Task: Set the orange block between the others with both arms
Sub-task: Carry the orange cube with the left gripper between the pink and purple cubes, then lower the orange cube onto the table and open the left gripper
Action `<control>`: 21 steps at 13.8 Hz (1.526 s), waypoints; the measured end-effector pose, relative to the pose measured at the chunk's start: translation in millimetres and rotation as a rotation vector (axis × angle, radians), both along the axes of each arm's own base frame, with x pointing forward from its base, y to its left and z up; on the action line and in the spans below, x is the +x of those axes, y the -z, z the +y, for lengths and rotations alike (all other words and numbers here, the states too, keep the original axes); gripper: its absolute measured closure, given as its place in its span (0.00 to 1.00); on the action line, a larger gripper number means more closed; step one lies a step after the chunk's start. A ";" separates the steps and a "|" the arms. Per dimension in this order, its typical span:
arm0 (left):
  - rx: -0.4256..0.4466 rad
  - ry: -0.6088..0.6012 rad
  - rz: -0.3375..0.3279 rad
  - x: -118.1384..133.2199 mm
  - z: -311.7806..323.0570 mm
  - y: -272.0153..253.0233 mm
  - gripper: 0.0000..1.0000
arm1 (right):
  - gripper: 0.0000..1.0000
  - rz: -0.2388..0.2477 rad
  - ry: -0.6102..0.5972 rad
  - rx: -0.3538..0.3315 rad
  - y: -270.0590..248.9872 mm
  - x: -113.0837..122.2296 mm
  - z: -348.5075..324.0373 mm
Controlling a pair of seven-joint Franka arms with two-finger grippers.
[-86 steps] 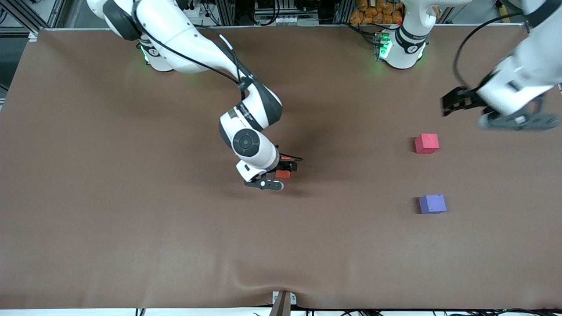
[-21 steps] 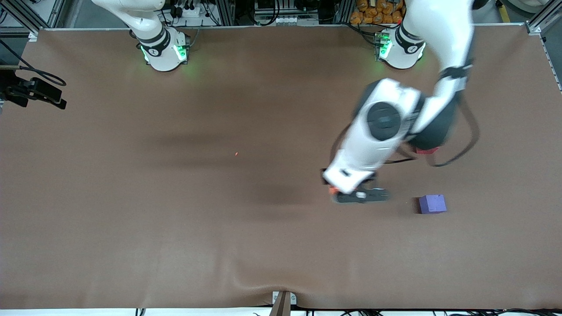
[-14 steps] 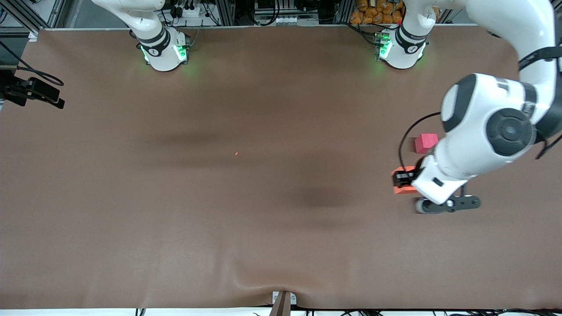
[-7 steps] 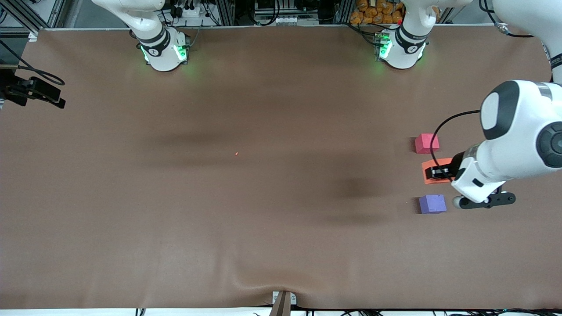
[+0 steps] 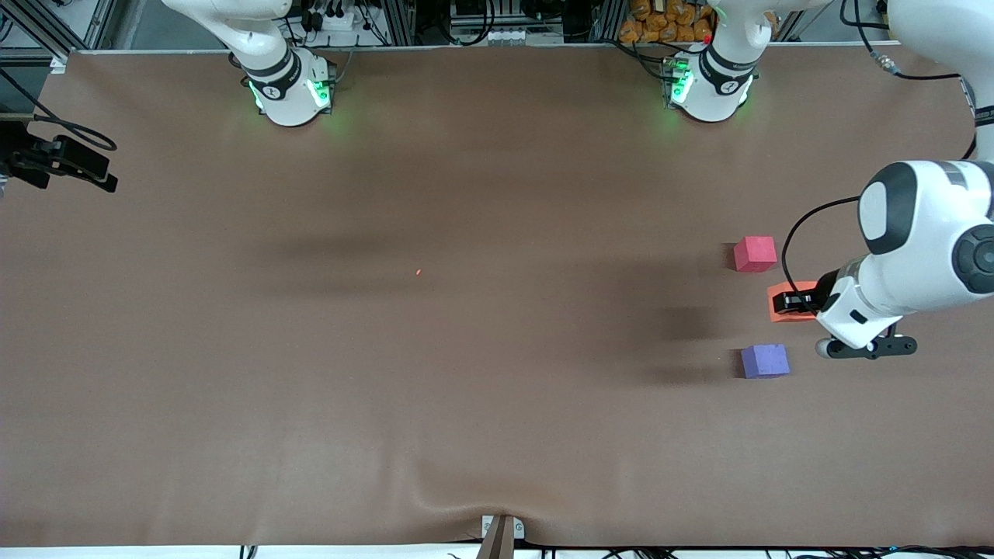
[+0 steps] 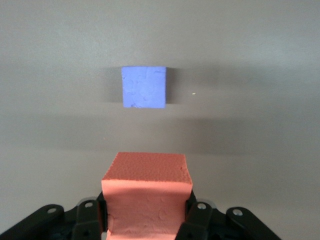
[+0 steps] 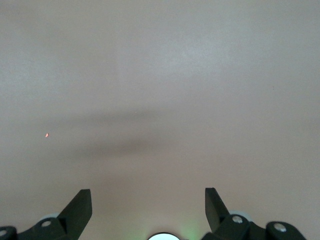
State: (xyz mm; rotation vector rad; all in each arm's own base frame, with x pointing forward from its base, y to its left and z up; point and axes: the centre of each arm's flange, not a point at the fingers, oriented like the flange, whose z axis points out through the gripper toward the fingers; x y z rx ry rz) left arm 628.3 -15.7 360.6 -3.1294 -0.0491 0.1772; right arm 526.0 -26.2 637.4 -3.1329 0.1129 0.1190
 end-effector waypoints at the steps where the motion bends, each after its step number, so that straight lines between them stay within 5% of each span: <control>1: -0.002 0.005 -0.012 -8.3 5.3 18.8 0.46 | 0.00 0.001 0.000 0.000 0.4 0.1 0.0; 10: -0.010 0.007 -0.098 -53.2 18.5 108.5 0.46 | 0.00 0.005 -0.014 0.002 1.8 0.1 -0.5; 21: -0.016 0.007 -0.119 -64.0 22.5 154.4 0.46 | 0.00 0.005 -0.015 0.002 1.9 0.2 -0.3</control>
